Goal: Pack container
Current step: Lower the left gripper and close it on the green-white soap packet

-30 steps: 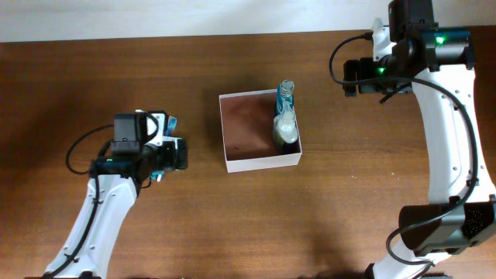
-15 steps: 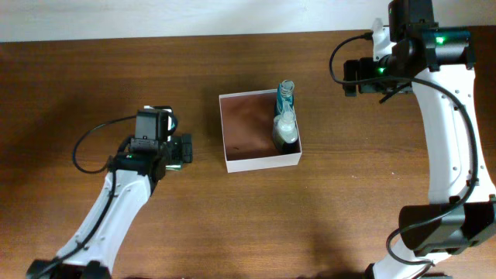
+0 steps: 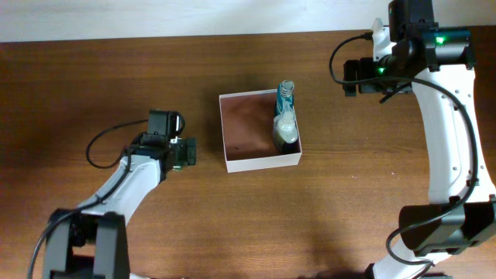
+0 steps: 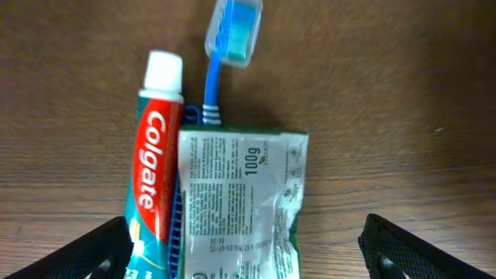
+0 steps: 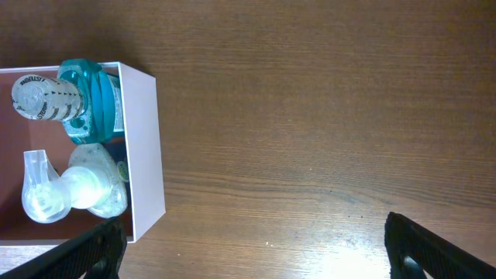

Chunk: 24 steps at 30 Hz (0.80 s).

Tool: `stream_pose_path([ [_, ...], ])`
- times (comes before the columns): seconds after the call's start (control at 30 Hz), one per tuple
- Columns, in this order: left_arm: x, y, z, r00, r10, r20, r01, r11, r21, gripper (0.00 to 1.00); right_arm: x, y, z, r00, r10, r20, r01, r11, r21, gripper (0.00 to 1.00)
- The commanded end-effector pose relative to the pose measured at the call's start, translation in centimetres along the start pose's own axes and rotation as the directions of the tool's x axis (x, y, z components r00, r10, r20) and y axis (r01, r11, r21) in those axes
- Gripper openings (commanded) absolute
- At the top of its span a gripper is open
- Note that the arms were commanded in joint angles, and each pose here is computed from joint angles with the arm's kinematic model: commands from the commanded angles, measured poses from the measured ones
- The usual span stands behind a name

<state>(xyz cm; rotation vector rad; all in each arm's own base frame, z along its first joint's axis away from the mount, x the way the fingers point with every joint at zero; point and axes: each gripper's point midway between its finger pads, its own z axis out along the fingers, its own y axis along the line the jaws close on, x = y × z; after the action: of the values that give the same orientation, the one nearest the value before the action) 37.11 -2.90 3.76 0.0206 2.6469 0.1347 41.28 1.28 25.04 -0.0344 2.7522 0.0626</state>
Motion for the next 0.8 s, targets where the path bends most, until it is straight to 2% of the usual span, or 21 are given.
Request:
stream_pose_path([
  [0.0, 0.40, 0.03, 1.47, 0.999, 0.029, -0.028, -0.030, 0.999, -0.018, 0.95, -0.35, 0.05, -0.81, 1.000, 0.002, 0.025, -0.002, 1.000, -0.005, 0.98],
  [0.33, 0.50, -0.02, 1.94, 0.999, 0.030, -0.031, -0.031, 0.999, -0.019, 0.96, -0.35, 0.05, -0.81, 1.000, 0.002, 0.025, -0.002, 1.000, -0.005, 0.99],
  [0.37, 0.52, -0.02, 1.93, 0.999, 0.030, -0.032, -0.031, 0.999, -0.019, 0.95, -0.35, 0.05, -0.81, 1.000, 0.002, 0.025, -0.002, 1.000, -0.005, 0.98],
  [0.47, 0.57, -0.01, 1.94, 0.999, 0.031, -0.034, -0.031, 0.999, -0.019, 0.84, -0.35, 0.05, -0.81, 1.000, 0.002, 0.025, -0.002, 1.000, -0.005, 0.98],
  [0.77, 0.66, -0.06, 2.33, 0.999, 0.031, -0.037, -0.032, 0.999, -0.020, 0.84, -0.36, 0.05, -0.81, 1.000, 0.002, 0.025, -0.002, 1.000, -0.005, 0.98],
])
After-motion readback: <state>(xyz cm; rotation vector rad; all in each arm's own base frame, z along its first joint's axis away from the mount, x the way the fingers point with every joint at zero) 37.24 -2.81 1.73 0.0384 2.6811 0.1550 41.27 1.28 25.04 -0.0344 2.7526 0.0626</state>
